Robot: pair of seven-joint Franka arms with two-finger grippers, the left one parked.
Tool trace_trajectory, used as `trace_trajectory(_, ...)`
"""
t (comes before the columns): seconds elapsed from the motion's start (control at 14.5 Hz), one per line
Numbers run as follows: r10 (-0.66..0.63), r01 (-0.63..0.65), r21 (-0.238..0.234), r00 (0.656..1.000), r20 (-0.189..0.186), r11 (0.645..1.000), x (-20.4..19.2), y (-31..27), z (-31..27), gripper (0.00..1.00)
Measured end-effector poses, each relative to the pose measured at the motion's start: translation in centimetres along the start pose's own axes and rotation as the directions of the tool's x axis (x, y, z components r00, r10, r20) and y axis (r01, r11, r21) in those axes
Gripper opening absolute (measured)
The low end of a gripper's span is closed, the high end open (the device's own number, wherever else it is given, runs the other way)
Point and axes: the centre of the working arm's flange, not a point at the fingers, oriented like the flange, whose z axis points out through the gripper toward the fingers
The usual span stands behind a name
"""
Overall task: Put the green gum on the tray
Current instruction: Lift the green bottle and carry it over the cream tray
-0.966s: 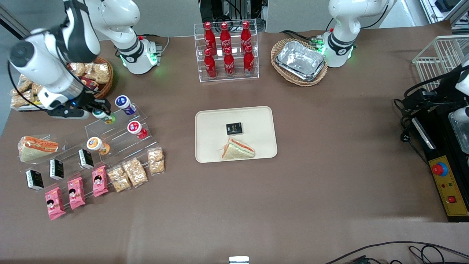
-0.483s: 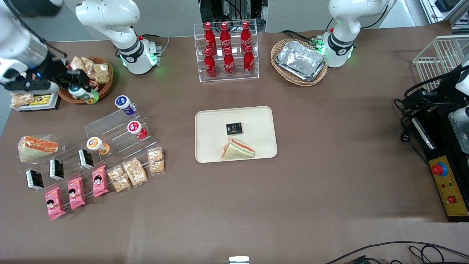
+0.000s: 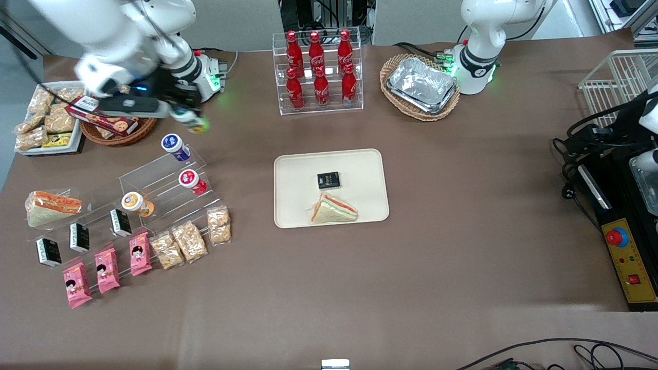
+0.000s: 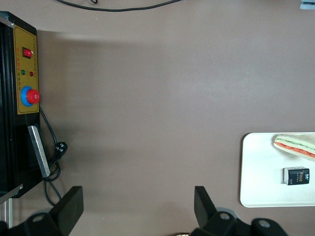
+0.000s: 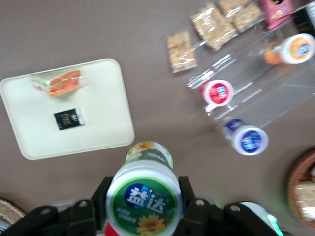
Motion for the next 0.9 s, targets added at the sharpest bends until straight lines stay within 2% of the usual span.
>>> trace_trajectory(0.21, 0.042, -0.042, 0.017, 0.999, -0.021, 0.999, -0.2, -7.3, 5.6, 0.59)
trace_trajectory(0.41, 0.052, -0.051, 0.035, 0.998, -0.043, 0.998, -1.0, -11.7, 14.8, 0.59)
trace_trajectory(0.69, 0.05, -0.046, 0.041, 0.995, -0.087, 0.998, -3.3, -12.7, 27.3, 0.59)
trace_trajectory(0.9, 0.033, -0.032, 0.014, 0.996, -0.081, 0.999, -4.0, -12.3, 32.9, 0.59)
